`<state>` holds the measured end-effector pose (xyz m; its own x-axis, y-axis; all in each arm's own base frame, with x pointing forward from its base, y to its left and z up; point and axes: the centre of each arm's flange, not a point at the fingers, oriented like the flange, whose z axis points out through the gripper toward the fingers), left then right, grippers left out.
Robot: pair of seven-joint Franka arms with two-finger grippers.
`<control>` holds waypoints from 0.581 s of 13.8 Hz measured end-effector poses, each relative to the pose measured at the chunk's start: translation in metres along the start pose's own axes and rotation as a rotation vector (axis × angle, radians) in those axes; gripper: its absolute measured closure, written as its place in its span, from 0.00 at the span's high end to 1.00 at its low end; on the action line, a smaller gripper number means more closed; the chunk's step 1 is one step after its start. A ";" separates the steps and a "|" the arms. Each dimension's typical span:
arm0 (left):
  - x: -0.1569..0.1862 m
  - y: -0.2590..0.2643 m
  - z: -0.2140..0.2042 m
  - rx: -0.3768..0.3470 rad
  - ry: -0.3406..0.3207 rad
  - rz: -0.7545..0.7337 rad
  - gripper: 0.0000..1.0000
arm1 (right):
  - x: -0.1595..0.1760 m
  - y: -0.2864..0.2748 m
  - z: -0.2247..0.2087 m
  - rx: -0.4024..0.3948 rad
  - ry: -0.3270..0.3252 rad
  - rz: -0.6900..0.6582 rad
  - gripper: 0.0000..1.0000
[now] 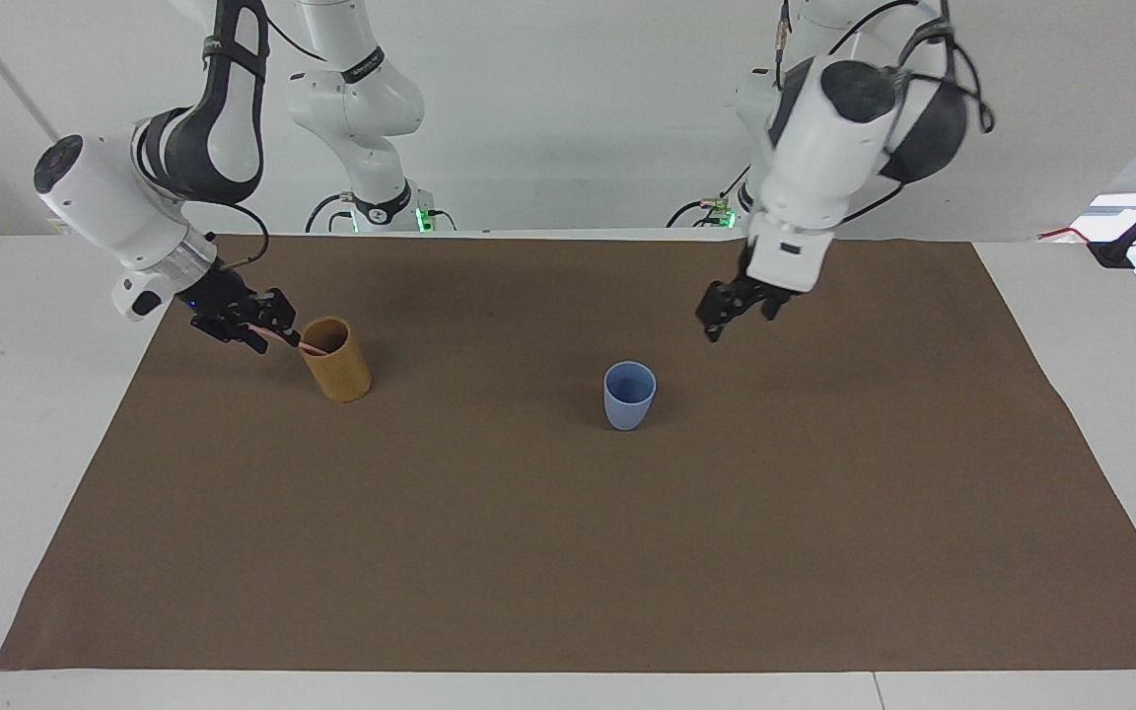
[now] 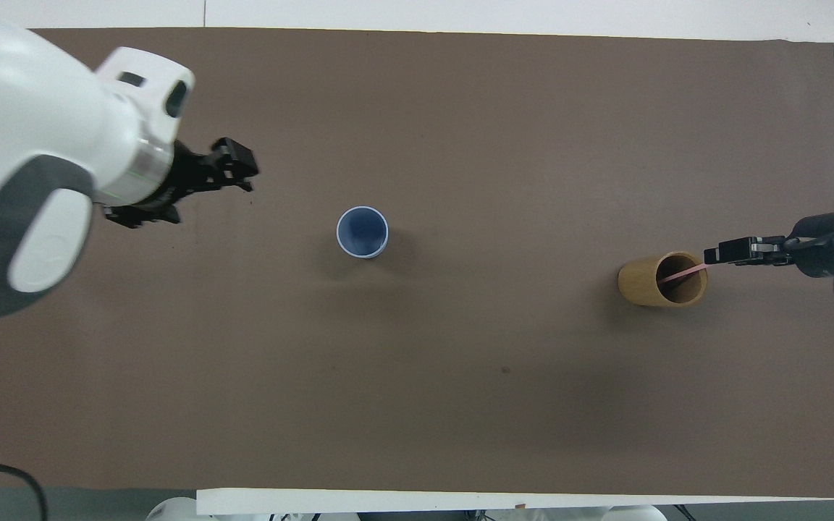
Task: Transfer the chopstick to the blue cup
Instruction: 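Open the left gripper and draw it back from the blue cup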
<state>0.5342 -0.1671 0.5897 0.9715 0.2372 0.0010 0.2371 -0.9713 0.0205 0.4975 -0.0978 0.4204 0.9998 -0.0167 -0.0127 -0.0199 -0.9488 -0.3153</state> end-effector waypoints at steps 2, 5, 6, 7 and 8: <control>0.022 -0.082 -0.026 0.039 0.000 0.082 1.00 | -0.001 -0.003 -0.003 0.007 -0.016 -0.005 0.57; 0.038 -0.135 -0.032 0.039 -0.002 0.118 1.00 | -0.002 -0.004 -0.008 -0.001 -0.021 -0.014 0.53; 0.038 -0.134 -0.032 0.040 -0.003 0.123 1.00 | -0.002 -0.004 -0.008 -0.003 -0.021 -0.015 0.52; 0.037 -0.130 -0.031 0.041 -0.005 0.130 1.00 | -0.002 -0.004 -0.008 -0.005 -0.022 -0.016 0.48; 0.037 -0.127 -0.030 0.042 -0.006 0.136 1.00 | -0.003 -0.004 -0.008 -0.008 -0.023 -0.018 0.48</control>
<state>0.5395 -0.0348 0.6171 0.9946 0.1038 -0.0048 0.1036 -0.9944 -0.0213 0.4951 -0.0969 0.4295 0.9996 0.0073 -0.0290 -0.0020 -0.9514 -0.3080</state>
